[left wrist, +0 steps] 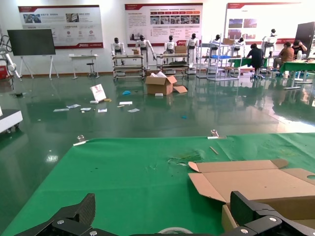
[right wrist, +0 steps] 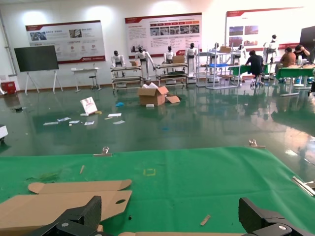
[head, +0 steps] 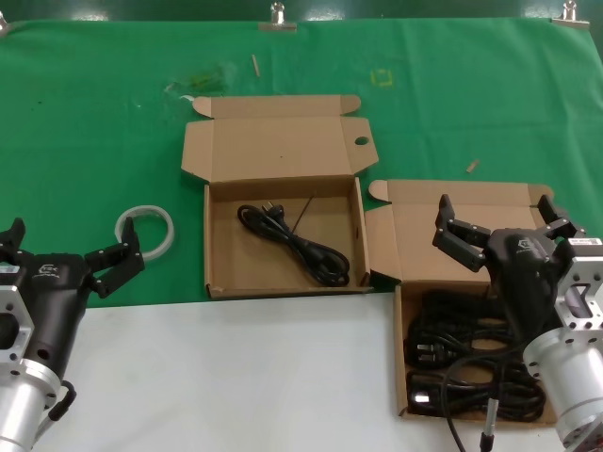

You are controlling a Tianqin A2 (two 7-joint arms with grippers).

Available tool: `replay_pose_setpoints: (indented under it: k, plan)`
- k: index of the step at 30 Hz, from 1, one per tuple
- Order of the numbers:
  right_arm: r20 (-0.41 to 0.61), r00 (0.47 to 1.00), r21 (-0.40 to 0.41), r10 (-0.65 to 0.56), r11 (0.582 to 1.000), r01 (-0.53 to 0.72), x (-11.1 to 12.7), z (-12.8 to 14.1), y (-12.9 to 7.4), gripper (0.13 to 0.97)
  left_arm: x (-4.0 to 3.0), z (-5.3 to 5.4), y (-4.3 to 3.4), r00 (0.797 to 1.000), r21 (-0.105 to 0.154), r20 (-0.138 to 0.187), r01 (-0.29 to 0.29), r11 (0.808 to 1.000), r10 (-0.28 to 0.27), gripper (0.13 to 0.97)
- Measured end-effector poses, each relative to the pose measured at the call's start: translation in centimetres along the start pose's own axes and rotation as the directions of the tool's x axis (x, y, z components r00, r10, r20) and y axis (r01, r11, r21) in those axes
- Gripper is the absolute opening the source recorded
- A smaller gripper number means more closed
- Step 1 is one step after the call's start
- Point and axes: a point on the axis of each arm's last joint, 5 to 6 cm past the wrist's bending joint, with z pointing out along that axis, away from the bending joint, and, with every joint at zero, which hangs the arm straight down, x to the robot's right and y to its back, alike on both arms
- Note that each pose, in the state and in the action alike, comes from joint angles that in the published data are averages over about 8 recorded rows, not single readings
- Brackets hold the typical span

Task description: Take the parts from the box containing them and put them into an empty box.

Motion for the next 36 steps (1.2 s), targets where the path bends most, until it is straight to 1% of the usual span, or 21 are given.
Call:
replay_pose_setpoints:
  k: [36]
  plan:
    - [0.0, 1.0, 0.0, 0.0, 1.0, 0.0, 0.0, 0.0, 0.0, 0.966, 0.0, 0.0, 0.0, 1.0, 0.0, 0.0, 0.0, 1.0, 0.0, 0.965]
